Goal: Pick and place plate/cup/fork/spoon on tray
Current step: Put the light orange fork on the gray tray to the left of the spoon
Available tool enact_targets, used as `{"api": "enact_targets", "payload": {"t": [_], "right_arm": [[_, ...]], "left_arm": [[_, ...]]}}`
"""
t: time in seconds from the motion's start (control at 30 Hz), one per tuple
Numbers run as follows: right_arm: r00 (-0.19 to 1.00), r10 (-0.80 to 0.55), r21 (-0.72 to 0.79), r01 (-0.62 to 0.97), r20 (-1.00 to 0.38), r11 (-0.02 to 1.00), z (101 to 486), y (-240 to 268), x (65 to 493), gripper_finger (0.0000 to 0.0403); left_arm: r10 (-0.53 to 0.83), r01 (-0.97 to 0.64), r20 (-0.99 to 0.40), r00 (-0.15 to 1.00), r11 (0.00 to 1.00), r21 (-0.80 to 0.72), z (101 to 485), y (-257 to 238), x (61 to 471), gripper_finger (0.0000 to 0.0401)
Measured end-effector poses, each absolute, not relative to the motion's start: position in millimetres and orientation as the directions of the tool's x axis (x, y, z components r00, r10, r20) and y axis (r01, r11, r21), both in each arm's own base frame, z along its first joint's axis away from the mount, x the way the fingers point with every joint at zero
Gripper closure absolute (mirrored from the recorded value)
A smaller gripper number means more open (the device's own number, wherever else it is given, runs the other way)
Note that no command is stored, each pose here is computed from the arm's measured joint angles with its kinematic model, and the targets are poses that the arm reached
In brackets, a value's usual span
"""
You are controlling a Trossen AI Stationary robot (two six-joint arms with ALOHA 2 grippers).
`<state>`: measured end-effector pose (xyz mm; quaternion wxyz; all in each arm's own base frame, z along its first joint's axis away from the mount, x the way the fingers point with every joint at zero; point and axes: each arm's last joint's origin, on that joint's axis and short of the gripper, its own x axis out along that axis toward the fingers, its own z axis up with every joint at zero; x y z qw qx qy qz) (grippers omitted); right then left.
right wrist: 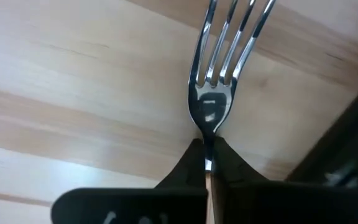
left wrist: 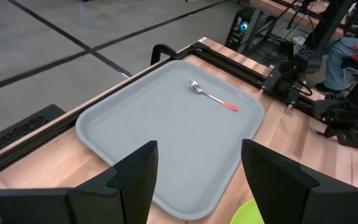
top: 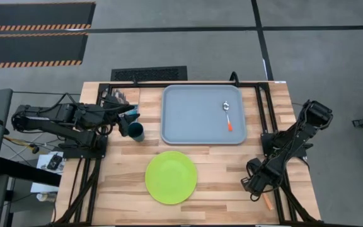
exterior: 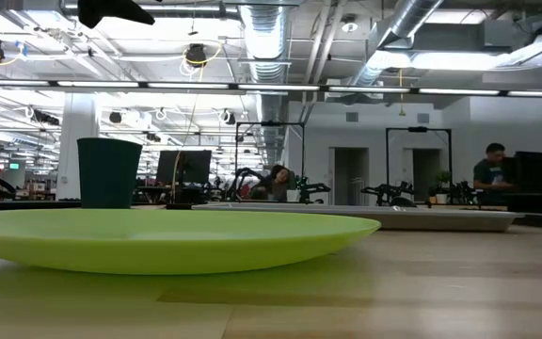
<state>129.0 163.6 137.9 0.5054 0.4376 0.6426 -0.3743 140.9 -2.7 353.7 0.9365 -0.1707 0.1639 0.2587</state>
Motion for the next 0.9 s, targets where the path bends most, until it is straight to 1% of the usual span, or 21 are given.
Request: {"api": "enact_targets", "payload": {"t": [0.27, 0.4, 0.53, 0.67, 0.9], "right_arm": [[-0.066, 0.177, -0.006, 0.946, -0.982, 0.323, 142.8, 164.5, 135.2, 0.0399], [0.003, 0.187, 0.067, 0.94, -0.982, 0.334, 155.0, 164.3, 152.0, 0.0401], [0.067, 0.205, 0.142, 0.915, -0.977, 0.377, 173.0, 157.3, 176.1, 0.0401], [0.164, 0.16, 0.218, 0.878, -0.973, 0.427, 191.9, 143.4, 200.9, 0.0401], [0.244, 0.075, 0.247, 0.818, -0.967, 0.52, 213.7, 98.2, 235.7, 0.0401]], "left_arm": [[0.432, -0.542, -0.394, 0.811, 0.809, -0.228, 353.7, -2.6, 140.9, 0.0184], [0.432, -0.542, -0.394, 0.811, 0.809, -0.228, 353.8, -2.6, 140.8, 0.0184], [0.433, -0.542, -0.394, 0.811, 0.808, -0.228, 353.8, -2.6, 140.9, 0.0184], [0.433, -0.543, -0.394, 0.811, 0.808, -0.228, 353.8, -2.6, 140.9, 0.0184], [0.433, -0.543, -0.393, 0.811, 0.808, -0.229, 353.8, -2.6, 140.8, 0.0184]]}}
